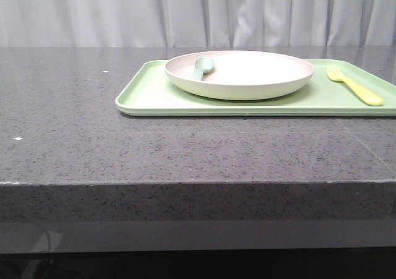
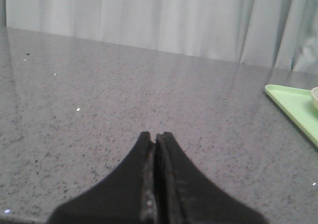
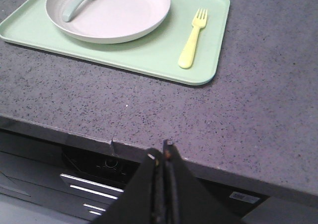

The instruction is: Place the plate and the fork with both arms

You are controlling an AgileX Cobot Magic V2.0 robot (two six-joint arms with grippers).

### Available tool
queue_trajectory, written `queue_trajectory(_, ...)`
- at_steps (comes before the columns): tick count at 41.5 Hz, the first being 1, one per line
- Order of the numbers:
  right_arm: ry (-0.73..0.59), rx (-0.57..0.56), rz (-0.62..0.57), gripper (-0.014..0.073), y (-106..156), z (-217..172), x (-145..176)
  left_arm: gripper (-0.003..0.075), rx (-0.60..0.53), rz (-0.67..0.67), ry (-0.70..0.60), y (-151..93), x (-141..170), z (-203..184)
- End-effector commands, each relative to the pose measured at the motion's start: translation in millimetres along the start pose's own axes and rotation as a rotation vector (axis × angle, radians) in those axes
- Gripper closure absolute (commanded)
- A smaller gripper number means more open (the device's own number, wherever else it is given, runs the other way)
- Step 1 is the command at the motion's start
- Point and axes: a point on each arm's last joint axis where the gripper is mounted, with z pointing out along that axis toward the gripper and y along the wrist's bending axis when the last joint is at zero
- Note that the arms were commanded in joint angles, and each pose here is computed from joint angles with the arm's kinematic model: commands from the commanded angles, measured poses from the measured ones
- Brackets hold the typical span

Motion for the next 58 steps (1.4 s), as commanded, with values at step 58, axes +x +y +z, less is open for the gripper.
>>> queue_trajectory(58, -0.077, 0.010, -0.014, 0.0663, -0.7, -2.6, -11.5, 0.0741, 0.069, 0.010, -0.205, -4.1, -15.4, -3.6)
